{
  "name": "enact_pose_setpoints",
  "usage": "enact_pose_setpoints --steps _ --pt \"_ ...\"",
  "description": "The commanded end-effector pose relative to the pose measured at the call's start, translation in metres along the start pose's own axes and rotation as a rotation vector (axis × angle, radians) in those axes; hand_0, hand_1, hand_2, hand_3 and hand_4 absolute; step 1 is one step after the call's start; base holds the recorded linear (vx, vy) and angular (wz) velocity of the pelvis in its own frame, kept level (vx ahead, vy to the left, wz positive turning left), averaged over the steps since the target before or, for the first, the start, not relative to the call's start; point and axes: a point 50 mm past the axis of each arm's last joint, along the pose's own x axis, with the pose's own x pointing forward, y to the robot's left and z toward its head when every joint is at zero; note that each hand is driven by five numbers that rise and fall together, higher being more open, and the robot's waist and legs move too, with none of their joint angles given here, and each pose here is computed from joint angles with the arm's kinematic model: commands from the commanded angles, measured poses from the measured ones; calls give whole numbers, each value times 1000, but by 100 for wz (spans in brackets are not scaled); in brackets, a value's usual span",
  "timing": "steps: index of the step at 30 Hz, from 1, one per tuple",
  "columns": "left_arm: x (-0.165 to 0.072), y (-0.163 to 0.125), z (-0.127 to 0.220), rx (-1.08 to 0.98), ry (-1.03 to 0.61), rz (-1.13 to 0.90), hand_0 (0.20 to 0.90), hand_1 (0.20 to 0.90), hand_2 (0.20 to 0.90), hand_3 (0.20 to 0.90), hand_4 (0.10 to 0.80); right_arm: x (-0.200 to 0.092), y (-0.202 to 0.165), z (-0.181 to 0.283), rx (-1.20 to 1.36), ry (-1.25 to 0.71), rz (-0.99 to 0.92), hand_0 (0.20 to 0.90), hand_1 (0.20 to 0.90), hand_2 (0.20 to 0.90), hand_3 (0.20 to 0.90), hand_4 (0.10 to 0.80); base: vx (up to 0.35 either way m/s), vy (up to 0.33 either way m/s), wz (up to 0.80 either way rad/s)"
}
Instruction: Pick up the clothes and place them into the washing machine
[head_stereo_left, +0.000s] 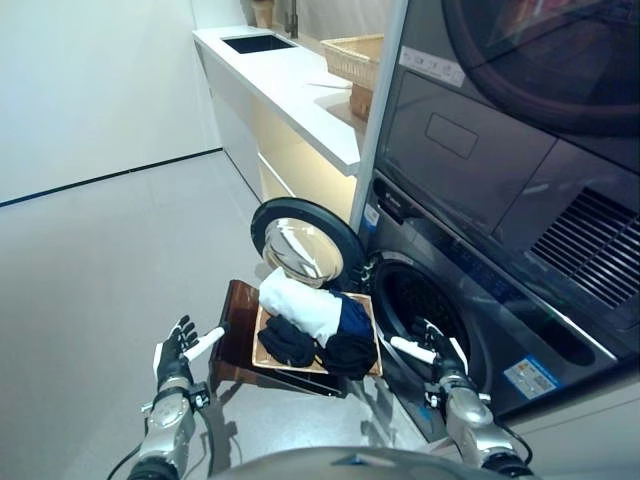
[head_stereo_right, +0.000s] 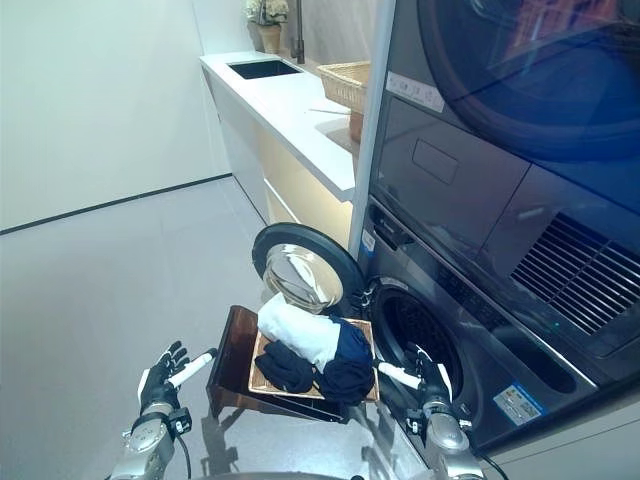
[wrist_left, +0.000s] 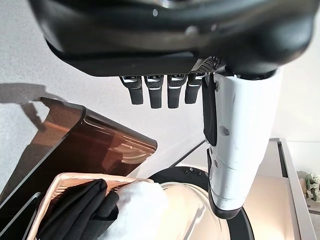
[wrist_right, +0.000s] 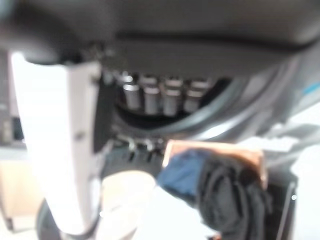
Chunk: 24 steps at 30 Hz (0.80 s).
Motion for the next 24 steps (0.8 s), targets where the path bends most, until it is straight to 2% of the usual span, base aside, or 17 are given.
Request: enact_pose_setpoints --steps 1,14,19,24 --pt "18 -3 50 -34 -195 -11 900 900 900 900 800 13 6 52 32 -220 -1 900 900 900 900 800 -2 24 -4" --pt "17 -1 44 -78 -169 -26 900 900 900 900 800 15 3 59 70 -240 -30 900 900 900 900 800 -32 46 5" --pt "15 4 43 -134 -168 -12 900 900 900 900 800 15 1 61 110 -239 -38 900 900 900 900 800 -17 172 17" --pt "16 10 47 -102 -188 6 900 900 900 900 800 18 8 73 114 -273 -12 900 900 900 900 800 -10 233 -1"
